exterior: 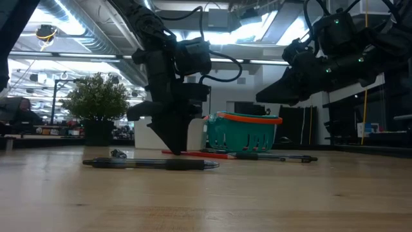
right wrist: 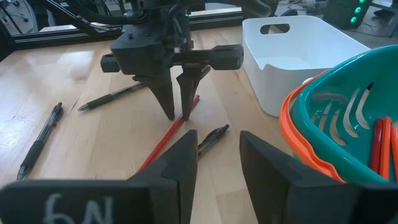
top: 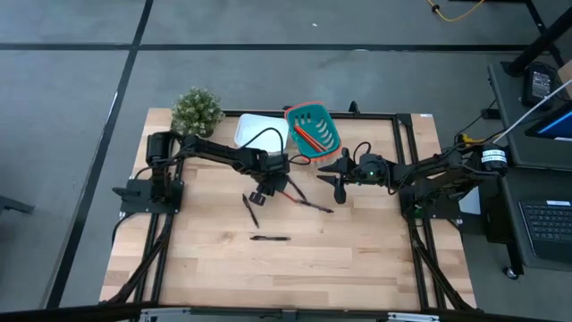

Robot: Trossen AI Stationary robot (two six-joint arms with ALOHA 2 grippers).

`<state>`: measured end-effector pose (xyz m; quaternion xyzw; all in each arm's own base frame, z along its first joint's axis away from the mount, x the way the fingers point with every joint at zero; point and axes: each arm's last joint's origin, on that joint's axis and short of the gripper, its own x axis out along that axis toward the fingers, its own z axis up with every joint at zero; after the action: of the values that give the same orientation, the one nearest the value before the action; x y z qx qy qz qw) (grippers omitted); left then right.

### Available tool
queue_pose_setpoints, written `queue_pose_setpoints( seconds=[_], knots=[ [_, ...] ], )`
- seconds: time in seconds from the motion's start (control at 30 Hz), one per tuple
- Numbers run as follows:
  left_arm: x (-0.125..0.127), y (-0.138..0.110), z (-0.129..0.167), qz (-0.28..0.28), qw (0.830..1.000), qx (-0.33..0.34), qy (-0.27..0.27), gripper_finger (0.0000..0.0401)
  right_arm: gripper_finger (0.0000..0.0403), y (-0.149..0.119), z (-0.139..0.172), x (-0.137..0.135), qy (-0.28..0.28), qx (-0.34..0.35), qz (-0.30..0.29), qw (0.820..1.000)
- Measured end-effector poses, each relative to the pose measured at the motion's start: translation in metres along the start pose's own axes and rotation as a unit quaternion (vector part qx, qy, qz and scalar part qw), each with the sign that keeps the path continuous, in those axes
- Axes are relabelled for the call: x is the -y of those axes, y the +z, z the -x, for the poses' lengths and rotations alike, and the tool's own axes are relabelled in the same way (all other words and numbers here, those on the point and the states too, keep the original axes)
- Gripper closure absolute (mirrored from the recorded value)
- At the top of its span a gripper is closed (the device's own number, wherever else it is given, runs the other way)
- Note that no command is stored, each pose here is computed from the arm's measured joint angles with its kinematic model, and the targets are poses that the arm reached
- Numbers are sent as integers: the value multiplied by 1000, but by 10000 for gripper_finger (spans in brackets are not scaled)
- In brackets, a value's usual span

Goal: Sort pens & pencils
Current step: Put the red pencil into the dark green bin

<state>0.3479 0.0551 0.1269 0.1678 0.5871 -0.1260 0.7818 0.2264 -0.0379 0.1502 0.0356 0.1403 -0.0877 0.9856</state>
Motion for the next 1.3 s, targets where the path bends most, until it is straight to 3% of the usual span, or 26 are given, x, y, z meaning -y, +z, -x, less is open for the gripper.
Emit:
queue_pose_setpoints(
  seconds=[0.43,0.7,1.3],
  knots=[
    [1,-1,0,12,1000,-4,-6,393,281,0,0,0,0,0,-1,1000],
    [1,-1,2,24,1000,-2,-3,379,281,0,0,0,0,0,-1,1000],
    [1,-5,25,32,999,-1,2,388,281,0,0,0,0,-2,-12,1000]
  ],
)
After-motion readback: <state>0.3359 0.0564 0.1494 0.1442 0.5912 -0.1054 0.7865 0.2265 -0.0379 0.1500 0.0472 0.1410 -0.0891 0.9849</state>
